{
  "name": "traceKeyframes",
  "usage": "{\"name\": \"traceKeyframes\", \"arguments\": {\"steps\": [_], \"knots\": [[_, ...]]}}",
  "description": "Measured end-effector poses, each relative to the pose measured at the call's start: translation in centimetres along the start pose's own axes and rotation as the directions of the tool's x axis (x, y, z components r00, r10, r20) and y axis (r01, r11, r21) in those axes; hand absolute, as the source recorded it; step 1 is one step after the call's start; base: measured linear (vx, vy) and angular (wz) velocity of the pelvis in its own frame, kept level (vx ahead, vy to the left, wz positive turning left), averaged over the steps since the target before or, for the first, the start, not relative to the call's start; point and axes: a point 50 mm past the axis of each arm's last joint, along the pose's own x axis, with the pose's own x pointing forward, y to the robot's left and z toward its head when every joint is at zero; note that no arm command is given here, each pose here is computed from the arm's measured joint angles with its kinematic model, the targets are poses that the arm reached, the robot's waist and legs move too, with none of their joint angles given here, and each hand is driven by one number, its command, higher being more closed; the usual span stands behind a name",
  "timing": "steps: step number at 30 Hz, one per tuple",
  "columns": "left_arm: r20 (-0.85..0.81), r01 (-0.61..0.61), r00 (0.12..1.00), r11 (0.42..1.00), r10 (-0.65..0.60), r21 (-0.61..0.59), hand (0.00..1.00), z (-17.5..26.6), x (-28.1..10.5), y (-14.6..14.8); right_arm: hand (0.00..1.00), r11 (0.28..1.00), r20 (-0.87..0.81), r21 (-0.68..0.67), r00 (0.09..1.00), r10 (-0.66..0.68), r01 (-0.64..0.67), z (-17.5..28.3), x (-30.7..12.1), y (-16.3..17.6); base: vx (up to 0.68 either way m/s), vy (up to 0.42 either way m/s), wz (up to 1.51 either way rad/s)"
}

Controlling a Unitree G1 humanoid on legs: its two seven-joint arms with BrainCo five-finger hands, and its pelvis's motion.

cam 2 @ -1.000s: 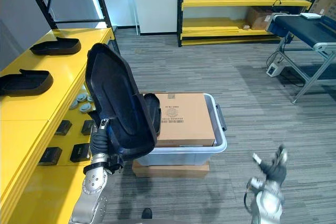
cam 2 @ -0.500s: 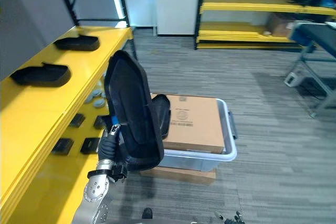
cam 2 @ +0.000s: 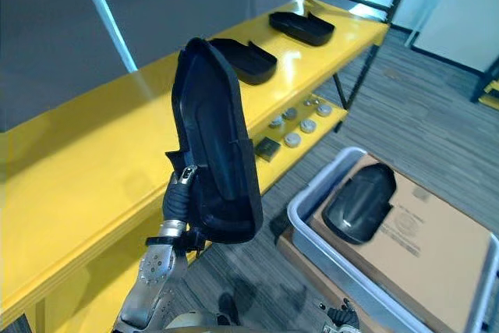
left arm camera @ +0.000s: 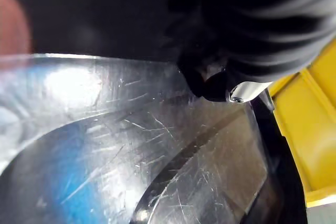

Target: Walk over and take plastic housings, then place them on the shelf

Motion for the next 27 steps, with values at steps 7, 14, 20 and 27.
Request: {"name": "traceKeyframes", "arguments": {"steps": [7,14,20,27], "knots": [[0.007,0.020,1.000,0.999,-0.019,-0.043,1.00,0.1,-0.1,-1.4,0.00,1.000,-0.068,0.026,0.998,-0.001,0.003,-3.7,-1.8,-0.1,0.16,-0.170,1.25],[-0.006,0.064,0.998,0.993,-0.065,-0.099,1.00,0.0,-0.4,-3.2,0.00,1.000,-0.038,0.025,0.999,-0.009,0.010,-3.0,-1.7,-0.6,0.16,-0.206,0.47],[0.005,0.070,0.998,0.997,-0.070,-0.041,1.00,-0.1,0.1,-3.3,0.00,0.999,-0.006,0.053,1.000,0.012,-0.012,-2.5,-1.9,0.4,0.03,-0.011,0.18],[-0.048,-0.045,0.997,0.988,0.053,0.144,1.00,-1.8,3.8,-1.1,0.00,0.999,-0.034,0.047,0.999,0.007,-0.006,-3.2,-2.0,0.2,0.00,0.061,-0.05]]}}
